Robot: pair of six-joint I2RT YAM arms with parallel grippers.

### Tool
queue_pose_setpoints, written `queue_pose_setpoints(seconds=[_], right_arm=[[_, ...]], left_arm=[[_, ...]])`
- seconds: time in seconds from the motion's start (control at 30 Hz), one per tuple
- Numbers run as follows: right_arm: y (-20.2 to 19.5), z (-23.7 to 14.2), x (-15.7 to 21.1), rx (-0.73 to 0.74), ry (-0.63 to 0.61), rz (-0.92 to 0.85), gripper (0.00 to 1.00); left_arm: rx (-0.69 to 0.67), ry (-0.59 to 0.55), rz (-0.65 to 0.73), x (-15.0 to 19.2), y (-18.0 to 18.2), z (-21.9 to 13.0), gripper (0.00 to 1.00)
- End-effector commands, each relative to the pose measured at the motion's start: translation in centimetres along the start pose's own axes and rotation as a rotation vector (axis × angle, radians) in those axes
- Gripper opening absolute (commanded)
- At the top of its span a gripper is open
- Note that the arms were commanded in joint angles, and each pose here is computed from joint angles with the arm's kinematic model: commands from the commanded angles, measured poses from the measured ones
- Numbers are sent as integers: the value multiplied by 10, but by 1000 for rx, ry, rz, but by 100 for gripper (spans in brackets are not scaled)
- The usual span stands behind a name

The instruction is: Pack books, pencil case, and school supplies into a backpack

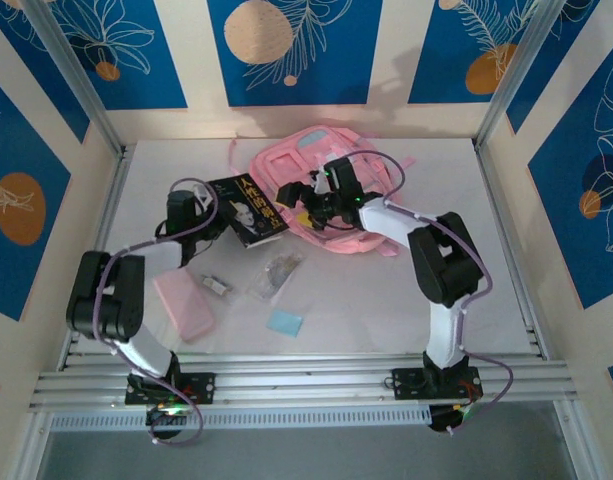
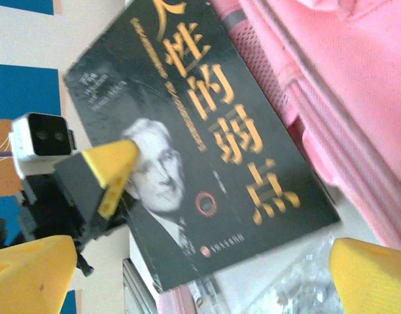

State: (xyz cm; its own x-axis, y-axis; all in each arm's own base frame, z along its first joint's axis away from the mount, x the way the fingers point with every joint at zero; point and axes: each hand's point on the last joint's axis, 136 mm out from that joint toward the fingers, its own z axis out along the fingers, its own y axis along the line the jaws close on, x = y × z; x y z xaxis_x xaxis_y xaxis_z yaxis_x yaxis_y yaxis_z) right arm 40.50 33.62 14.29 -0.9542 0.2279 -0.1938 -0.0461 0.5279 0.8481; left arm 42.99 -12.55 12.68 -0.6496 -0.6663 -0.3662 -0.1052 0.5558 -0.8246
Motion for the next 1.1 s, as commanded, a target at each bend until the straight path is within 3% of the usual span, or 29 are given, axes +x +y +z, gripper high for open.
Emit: queue_pose_setpoints(seconds=[0.0, 0.27, 0.5, 0.6, 0.7, 0.8, 0.9, 1.0, 1.07], right_arm=[[15, -21, 9, -13, -24, 20, 99], [64, -10, 55, -206, -10, 80, 99], [99, -1, 48, -389, -86, 164, 99], [97, 4, 42, -418, -119, 197, 100], [90, 3, 33, -431, -173, 218, 94], [83, 1, 22, -433, -210, 232, 83], [83, -3, 11, -461, -239, 225, 65], [87, -9, 0, -490, -260, 212, 37], [88, -14, -4, -497, -262, 203, 12]], left_arm=[[83, -134, 54, -40, -58, -24, 3], [217, -293, 56, -69, -116, -49, 3], [291, -345, 21, -56, -139, -56, 4], [302, -350, 14, -50, -142, -59, 4], [307, -353, 6, -45, -144, -63, 4], [312, -347, -5, -41, -144, -65, 4], [319, -324, -21, -33, -144, -64, 4], [317, -284, -32, -22, -142, -60, 5], [308, -256, -32, -14, -140, -57, 7]])
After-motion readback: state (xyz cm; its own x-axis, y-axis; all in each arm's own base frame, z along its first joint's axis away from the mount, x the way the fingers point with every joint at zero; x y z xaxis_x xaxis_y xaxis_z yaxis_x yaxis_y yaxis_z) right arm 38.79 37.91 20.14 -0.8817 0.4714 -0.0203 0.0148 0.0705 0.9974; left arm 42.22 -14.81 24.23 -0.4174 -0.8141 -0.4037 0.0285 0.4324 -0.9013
